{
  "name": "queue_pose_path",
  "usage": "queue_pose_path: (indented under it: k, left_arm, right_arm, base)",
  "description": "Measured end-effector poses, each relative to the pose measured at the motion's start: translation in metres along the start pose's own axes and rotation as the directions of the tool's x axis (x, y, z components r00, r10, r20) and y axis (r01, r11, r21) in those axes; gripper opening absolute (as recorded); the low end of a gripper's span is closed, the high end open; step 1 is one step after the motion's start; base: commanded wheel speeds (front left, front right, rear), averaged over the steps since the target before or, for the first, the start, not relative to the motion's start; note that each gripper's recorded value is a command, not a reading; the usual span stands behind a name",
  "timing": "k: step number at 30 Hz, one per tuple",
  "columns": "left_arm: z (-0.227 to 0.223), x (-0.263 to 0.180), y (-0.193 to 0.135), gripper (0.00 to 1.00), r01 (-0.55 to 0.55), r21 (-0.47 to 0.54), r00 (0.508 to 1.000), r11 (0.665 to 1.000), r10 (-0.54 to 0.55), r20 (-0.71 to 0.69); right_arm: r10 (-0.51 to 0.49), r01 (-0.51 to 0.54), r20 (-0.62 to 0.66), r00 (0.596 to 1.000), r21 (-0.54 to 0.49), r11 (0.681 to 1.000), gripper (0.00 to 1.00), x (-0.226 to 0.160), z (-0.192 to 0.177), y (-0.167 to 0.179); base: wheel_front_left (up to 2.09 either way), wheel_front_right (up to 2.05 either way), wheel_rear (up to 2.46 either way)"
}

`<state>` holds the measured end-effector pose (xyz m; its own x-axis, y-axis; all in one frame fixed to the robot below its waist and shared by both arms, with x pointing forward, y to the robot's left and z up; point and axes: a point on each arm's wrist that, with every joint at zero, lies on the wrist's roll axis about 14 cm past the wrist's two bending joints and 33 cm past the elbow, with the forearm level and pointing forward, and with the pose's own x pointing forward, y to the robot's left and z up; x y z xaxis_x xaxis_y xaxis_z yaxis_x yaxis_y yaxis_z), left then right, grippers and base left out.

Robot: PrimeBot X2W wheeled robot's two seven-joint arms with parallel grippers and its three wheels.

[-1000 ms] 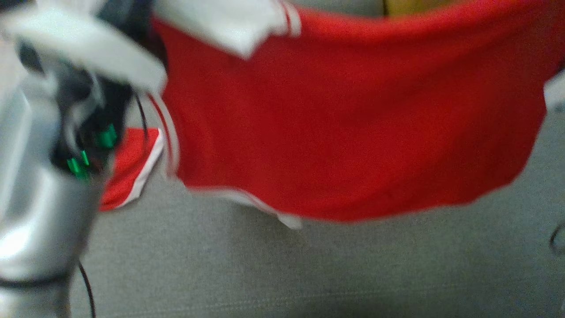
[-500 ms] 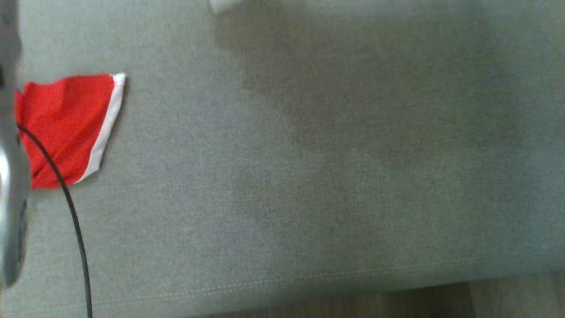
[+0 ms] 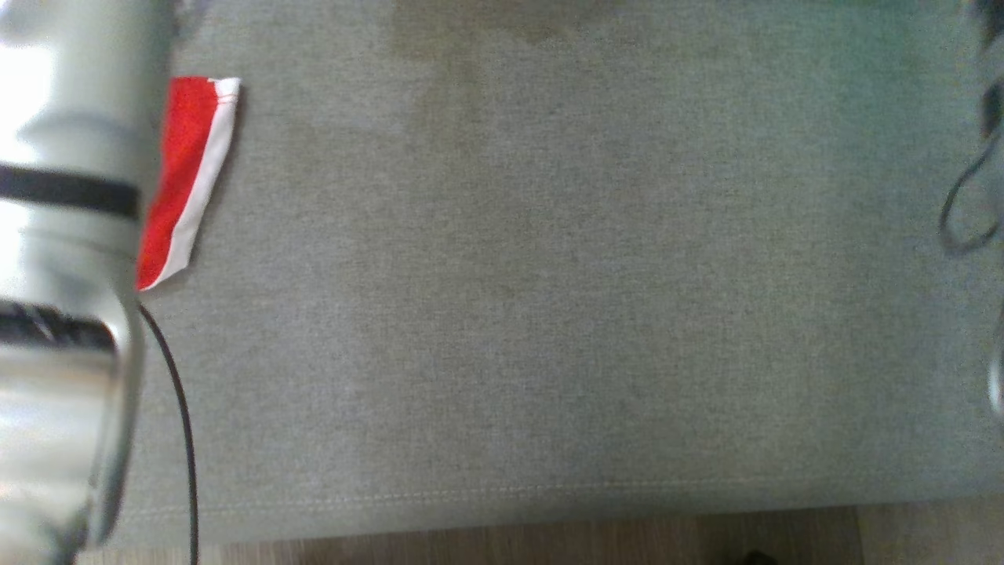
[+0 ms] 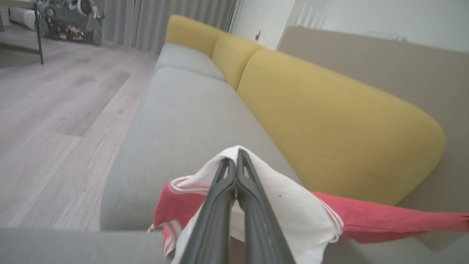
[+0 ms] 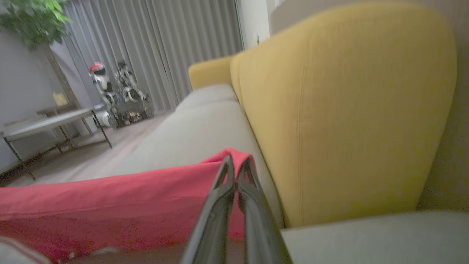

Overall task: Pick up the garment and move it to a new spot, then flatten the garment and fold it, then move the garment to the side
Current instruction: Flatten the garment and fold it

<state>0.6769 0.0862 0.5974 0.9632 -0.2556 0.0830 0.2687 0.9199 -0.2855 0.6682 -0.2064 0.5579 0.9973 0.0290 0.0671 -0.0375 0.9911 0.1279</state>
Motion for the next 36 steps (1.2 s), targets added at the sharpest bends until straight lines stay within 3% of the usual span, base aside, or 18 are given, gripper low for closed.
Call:
queue_pose_path:
  k: [5, 11, 18, 26, 31, 36]
  left_arm:
    - [-0.093, -0.057, 0.028, 0.00, -0.038, 0.040, 0.967, 0.998, 0.047, -0.250]
    - [-0.141, -0.122, 0.049, 0.00, -0.067, 0.066, 0.902, 0.996, 0.089, -0.422]
    - [-0.158, -0.184, 0.047, 0.00, -0.027, 0.099, 0.838, 0.995, 0.077, -0.540]
    - [-0.153, -0.231, 0.031, 0.00, 0.023, 0.036, 0.797, 0.999, 0.003, -0.604]
    - [-0.142, -0.252, 0.032, 0.00, 0.022, 0.008, 0.799, 1.000, -0.013, -0.602]
    - [-0.144, -0.275, 0.025, 0.00, 0.015, -0.053, 0.767, 0.998, -0.046, -0.640]
  right_arm:
    - [-0.016, 0.021, -0.254, 0.967, 0.016, 1.000, 0.00, -0.052, -0.086, -0.005]
    - [0.002, -0.016, -0.425, 0.905, -0.028, 0.999, 0.00, -0.100, -0.121, -0.006]
    - [0.015, -0.073, -0.535, 0.845, -0.087, 0.994, 0.00, -0.153, -0.133, -0.014]
    - [0.039, -0.149, -0.583, 0.811, -0.143, 0.978, 0.00, -0.188, -0.132, -0.019]
    - [0.048, -0.195, -0.629, 0.776, -0.167, 0.966, 0.00, -0.212, -0.135, -0.021]
    - [0.052, -0.248, -0.676, 0.735, -0.196, 0.949, 0.00, -0.233, -0.135, -0.027]
  base:
    - [0.00, 0.00, 0.00]
    - [0.00, 0.00, 0.00]
    - [0.00, 0.00, 0.00]
    - [0.00, 0.00, 0.00]
    - [0.00, 0.00, 0.00]
    - [0.00, 0.00, 0.00]
